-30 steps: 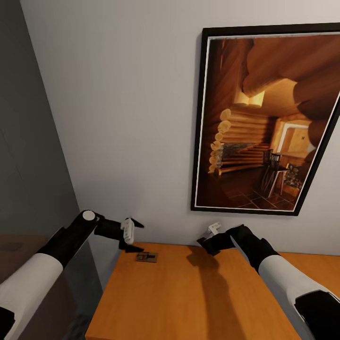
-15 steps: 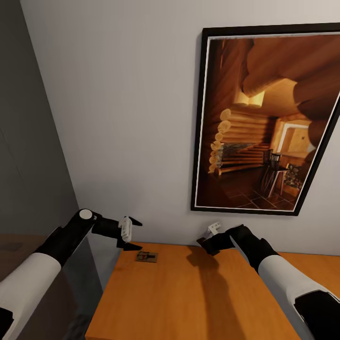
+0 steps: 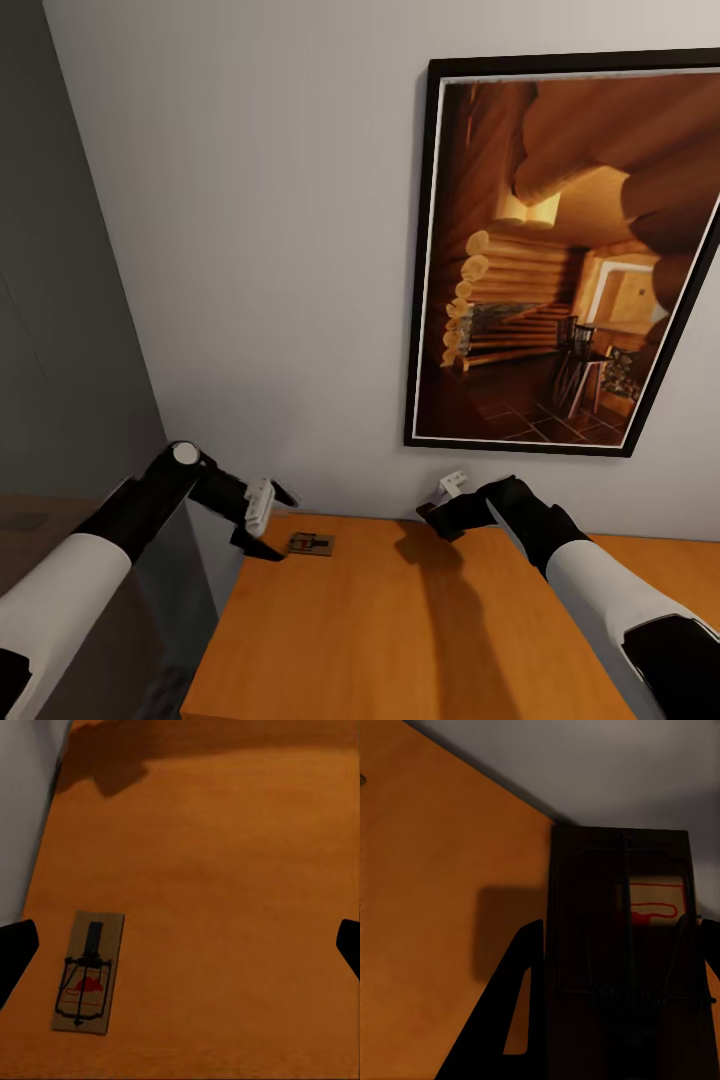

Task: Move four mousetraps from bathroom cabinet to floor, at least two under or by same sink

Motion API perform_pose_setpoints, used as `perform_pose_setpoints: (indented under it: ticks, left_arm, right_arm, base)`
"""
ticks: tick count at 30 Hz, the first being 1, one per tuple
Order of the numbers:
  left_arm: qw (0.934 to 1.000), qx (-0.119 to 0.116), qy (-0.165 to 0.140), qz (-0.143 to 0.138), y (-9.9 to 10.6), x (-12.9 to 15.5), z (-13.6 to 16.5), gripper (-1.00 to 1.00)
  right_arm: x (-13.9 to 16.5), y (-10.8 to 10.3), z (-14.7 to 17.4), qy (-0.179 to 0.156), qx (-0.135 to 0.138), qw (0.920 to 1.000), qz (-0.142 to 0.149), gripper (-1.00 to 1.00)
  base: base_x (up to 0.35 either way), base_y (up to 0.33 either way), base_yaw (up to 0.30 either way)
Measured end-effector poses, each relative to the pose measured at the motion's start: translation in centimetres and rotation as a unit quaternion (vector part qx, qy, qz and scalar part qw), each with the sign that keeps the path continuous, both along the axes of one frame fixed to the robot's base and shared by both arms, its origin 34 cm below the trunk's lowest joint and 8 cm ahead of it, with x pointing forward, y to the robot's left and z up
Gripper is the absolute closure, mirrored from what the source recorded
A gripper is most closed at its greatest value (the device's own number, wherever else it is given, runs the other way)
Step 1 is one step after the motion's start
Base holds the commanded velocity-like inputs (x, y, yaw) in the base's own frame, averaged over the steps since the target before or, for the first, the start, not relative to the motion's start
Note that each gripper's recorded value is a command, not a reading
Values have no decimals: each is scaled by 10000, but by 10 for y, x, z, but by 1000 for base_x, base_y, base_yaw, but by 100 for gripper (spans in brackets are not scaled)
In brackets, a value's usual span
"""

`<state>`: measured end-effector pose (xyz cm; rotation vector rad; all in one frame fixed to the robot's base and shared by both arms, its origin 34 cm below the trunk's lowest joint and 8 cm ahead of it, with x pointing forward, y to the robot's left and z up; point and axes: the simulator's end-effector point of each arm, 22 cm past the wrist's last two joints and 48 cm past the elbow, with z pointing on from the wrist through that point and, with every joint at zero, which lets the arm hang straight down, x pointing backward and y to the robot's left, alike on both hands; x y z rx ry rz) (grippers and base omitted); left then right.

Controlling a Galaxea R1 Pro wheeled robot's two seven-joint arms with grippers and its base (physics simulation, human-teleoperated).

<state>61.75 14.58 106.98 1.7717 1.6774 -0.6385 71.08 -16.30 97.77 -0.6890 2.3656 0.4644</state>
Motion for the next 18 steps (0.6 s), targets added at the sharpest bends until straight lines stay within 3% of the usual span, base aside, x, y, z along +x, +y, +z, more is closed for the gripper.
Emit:
perform_pose_setpoints:
  ticks: [3, 8, 11, 18]
  left_arm:
    - [9989, 459, -25, -31, 12, 0, -14, -100]
    - [9983, 585, -48, -64, 14, 0, -17, -100]
    - [9984, 551, -105, -50, 17, 3, -15, -100]
    - [9995, 53, -303, -43, 31, 9, 9, -100]
  right_arm:
    - [0, 1, 0, 1, 3, 10000, 5, 100]
    - [0, 1, 0, 0, 3, 10000, 7, 100]
    - [0, 1, 0, 0, 3, 10000, 7, 100]
    - [0, 1, 0, 0, 2, 10000, 7, 100]
  base:
    - [0, 0, 0]
    - [0, 0, 0]
    - [0, 0, 0]
    - [0, 0, 0]
